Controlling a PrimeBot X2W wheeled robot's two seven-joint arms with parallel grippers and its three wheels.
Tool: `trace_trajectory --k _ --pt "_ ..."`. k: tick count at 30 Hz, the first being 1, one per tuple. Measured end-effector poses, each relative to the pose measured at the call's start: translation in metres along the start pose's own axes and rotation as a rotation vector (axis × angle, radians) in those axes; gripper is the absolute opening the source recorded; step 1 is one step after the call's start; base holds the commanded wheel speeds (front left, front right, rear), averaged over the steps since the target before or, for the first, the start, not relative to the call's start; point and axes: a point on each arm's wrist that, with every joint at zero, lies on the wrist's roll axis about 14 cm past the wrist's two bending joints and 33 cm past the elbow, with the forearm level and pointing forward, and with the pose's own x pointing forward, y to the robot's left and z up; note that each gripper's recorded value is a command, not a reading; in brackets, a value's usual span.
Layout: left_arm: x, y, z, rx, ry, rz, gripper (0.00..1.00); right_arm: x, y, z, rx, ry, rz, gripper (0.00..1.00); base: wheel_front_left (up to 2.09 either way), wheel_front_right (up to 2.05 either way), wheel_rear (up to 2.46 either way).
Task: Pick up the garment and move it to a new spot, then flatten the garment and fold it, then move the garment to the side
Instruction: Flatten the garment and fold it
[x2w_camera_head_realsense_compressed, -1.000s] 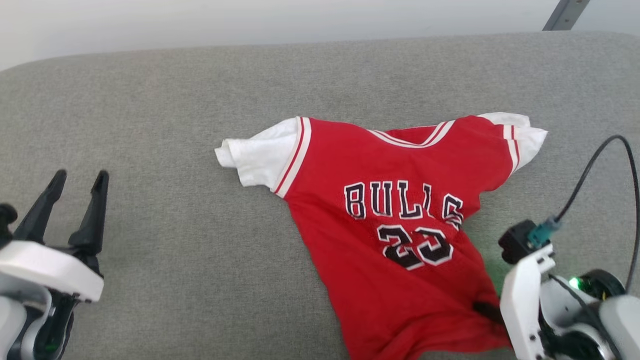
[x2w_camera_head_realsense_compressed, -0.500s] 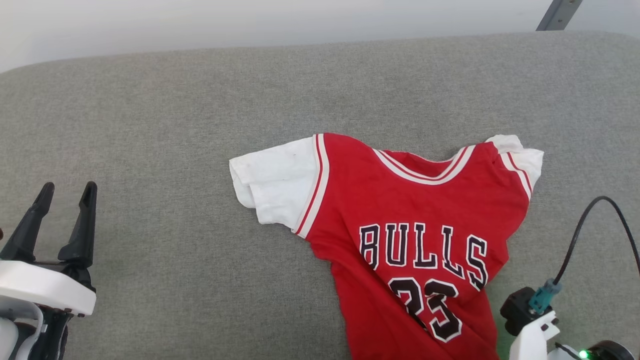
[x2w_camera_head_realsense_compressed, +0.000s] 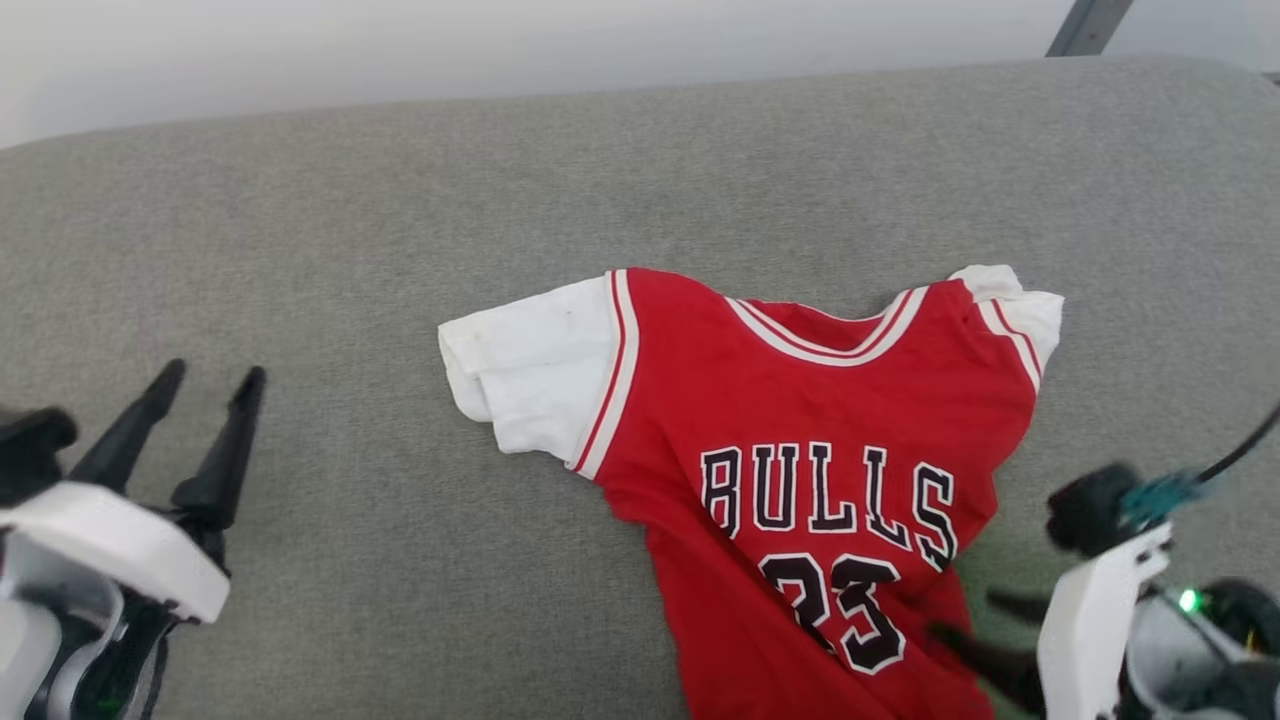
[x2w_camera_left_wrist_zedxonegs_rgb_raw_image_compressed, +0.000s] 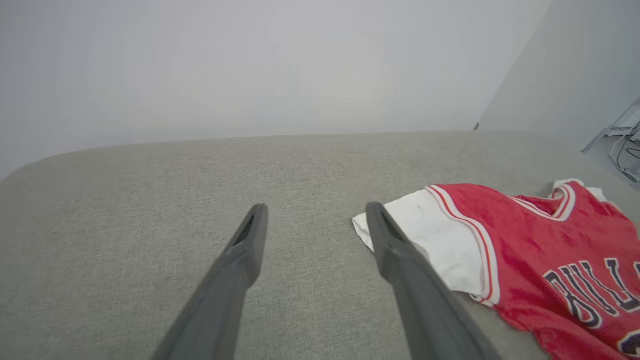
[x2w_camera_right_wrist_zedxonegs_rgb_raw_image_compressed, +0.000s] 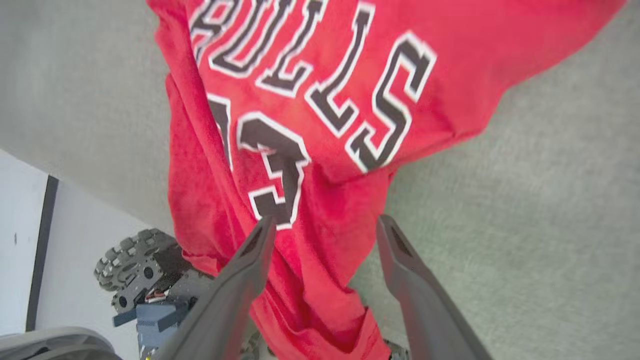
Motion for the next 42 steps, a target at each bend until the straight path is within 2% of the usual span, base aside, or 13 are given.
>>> trace_trajectory --k 9,15,23,28,35,42 --pt "0.039 -0.044 0.007 0.053 0.142 -0.179 1.00 -0.028 -0.010 0.077 -0.014 -0.362 -0.070 1.00 0.00 0.00 0.00" --pt "0.074 -0.080 0.004 0.117 0.279 -0.297 1.00 -0.056 -0.040 0.125 -0.069 -0.627 -0.223 1.00 0.00 0.00 0.00" --pt "0.107 -0.093 -0.029 0.176 0.502 -0.335 1.00 -0.076 -0.068 0.159 -0.097 -0.866 -0.345 1.00 0.00 0.00 0.00" --pt "0.121 -0.086 -0.059 0.186 0.654 -0.301 1.00 -0.074 -0.085 0.161 -0.084 -0.924 -0.394 1.00 0.00 0.00 0.00" --pt "0.126 -0.055 -0.104 0.181 0.857 -0.184 1.00 -0.061 -0.105 0.154 -0.046 -0.913 -0.431 1.00 0.00 0.00 0.00" --pt "0.128 -0.048 -0.120 0.091 0.959 -0.111 1.00 -0.051 -0.112 0.150 -0.019 -0.876 -0.428 1.00 0.00 0.00 0.00"
